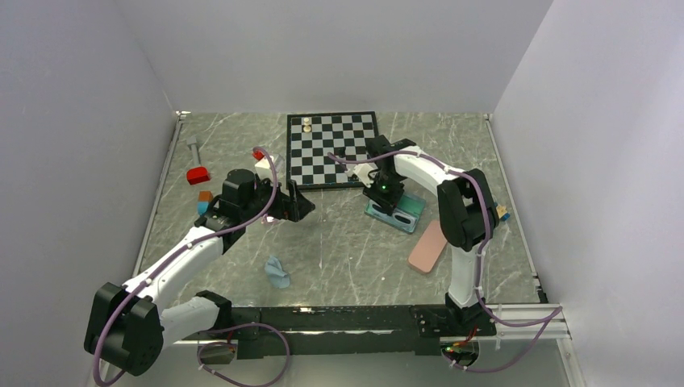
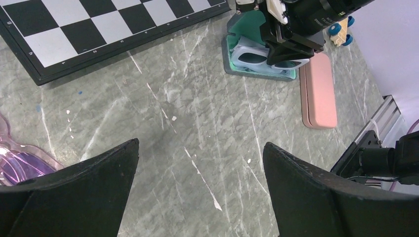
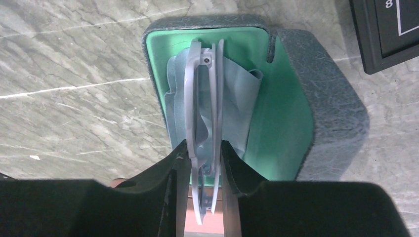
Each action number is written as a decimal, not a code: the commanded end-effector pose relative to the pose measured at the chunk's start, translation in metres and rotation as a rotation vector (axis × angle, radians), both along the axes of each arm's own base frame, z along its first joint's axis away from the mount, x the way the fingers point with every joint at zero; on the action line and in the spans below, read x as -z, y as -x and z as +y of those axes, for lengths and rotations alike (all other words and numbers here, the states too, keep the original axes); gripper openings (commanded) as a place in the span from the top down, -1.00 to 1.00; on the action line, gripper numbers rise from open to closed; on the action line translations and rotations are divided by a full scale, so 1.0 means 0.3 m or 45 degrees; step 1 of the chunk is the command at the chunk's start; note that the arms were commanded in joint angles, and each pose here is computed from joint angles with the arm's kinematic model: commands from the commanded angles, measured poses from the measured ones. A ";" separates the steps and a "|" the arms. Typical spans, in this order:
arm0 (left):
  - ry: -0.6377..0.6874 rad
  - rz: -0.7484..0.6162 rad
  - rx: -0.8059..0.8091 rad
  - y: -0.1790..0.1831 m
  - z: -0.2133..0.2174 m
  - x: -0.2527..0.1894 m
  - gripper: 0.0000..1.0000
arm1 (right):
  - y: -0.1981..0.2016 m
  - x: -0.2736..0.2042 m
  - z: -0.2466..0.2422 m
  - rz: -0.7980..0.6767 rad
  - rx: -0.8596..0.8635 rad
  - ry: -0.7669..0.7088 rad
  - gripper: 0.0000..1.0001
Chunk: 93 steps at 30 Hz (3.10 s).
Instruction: Organize the sunglasses
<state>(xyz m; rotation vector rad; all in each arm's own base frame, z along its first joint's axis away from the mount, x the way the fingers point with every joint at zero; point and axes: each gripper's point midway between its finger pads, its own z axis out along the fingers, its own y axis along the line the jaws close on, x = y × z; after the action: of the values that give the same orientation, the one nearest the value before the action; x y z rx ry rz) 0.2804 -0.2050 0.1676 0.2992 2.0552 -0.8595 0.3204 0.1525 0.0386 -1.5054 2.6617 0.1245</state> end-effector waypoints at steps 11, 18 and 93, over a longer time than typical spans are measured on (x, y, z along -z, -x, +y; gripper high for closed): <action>0.034 -0.023 0.036 -0.009 -0.020 -0.019 -0.99 | -0.012 0.026 0.009 0.009 0.014 -0.097 0.51; 0.034 -0.018 0.039 -0.010 -0.021 -0.018 -0.99 | -0.015 0.028 0.008 0.019 0.003 -0.096 0.36; 0.163 0.099 0.151 -0.082 -0.174 0.030 -0.99 | -0.182 -0.341 0.045 -0.722 0.372 -0.461 -0.51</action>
<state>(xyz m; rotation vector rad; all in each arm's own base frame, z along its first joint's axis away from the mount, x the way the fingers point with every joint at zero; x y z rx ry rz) 0.2910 -0.2332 0.1297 0.2804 2.1521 -1.0224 0.3430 0.1637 0.1092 -1.1394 2.3147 0.0938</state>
